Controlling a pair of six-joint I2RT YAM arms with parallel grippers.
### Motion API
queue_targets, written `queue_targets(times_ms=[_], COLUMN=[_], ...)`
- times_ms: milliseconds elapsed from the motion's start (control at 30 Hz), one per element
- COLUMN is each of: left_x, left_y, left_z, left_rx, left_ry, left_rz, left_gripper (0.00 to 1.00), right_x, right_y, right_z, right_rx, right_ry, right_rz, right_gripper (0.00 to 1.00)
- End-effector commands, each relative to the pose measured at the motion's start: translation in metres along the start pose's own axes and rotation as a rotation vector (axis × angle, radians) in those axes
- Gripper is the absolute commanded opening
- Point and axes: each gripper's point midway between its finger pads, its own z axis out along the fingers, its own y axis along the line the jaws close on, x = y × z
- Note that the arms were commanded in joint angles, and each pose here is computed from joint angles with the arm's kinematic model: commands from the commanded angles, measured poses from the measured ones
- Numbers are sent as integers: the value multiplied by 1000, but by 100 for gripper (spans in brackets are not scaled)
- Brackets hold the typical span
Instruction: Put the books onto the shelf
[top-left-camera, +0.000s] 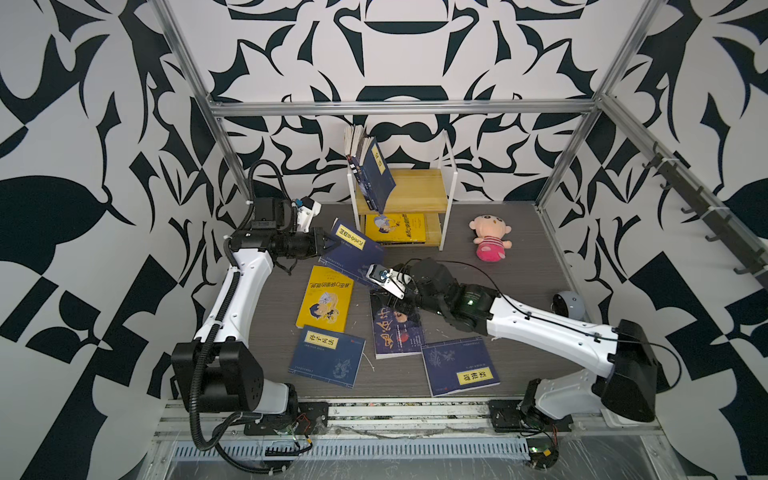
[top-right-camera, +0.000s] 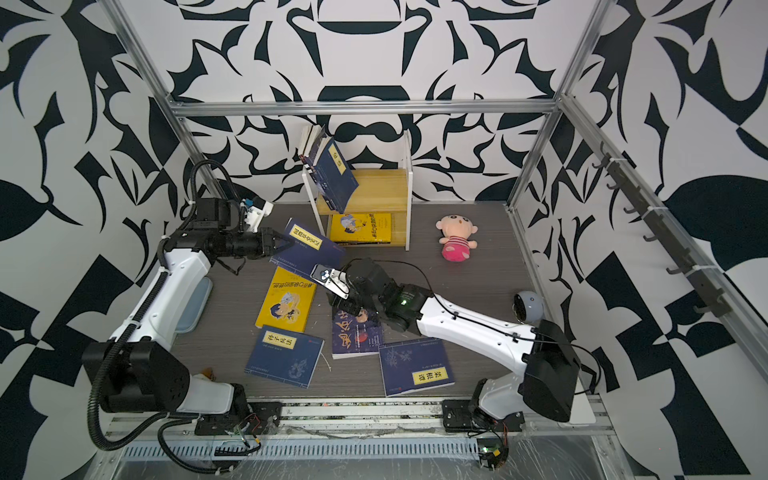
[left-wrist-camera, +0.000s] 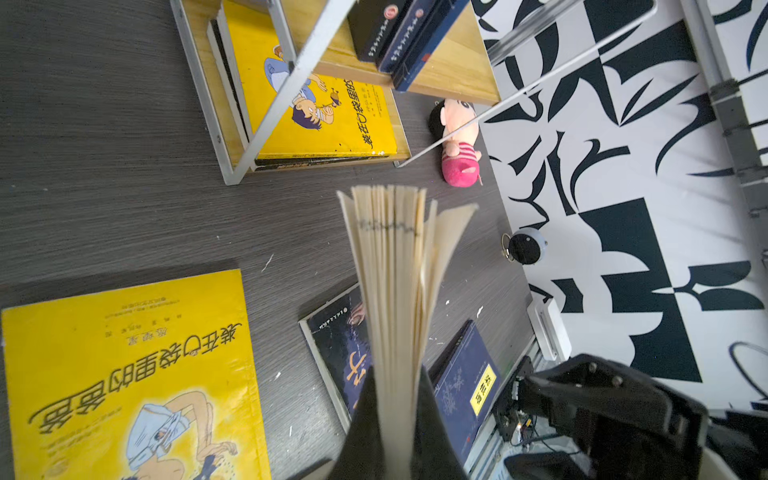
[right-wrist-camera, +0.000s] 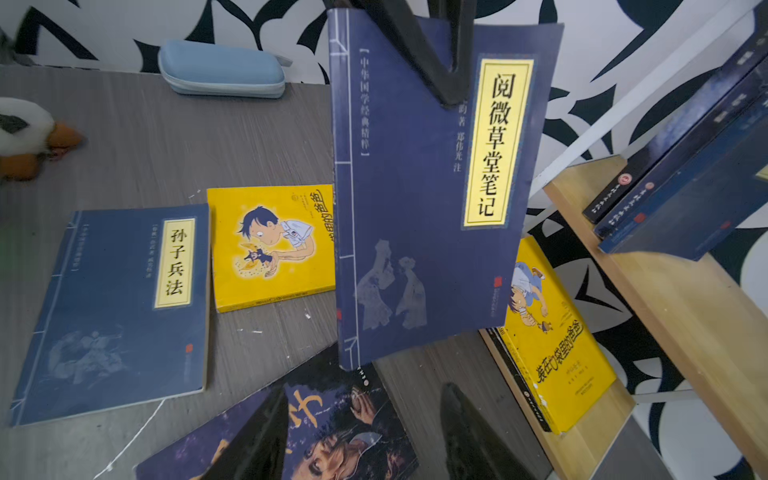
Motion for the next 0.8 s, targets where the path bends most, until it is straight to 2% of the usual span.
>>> queue_targets(times_ms=[0, 433, 500, 533, 600, 633, 767], left_x=[-16, -21, -21, -22, -24, -25, -33], left_y=[-8, -8, -7, -7, -8, -7, 5], left_z=[-7, -5, -5, -4, -5, -5, -16], left_rx=[28, 46, 47, 48, 54, 58, 43], left_ry=[-65, -80, -83, -83, -94, -102, -158], left_rz=[-46, -87, -91, -89, -80, -75, -91], left_gripper=[0, 0, 0, 0, 2, 10, 40], right_x=[-34, -61, -62, -61, -60, -58, -47], right_y=[-25, -46, -45, -44, -45, -46, -49], right_z=[5, 66, 77, 82, 86, 87, 80], right_rx=[163, 365, 360, 358, 364, 366, 366], right_ry=[-59, -98, -92, -85, -79, -78, -70], right_rz=[-31, -6, -26, -40, -41, -39, -19], right_gripper=[60, 58, 47, 37, 9, 0, 0])
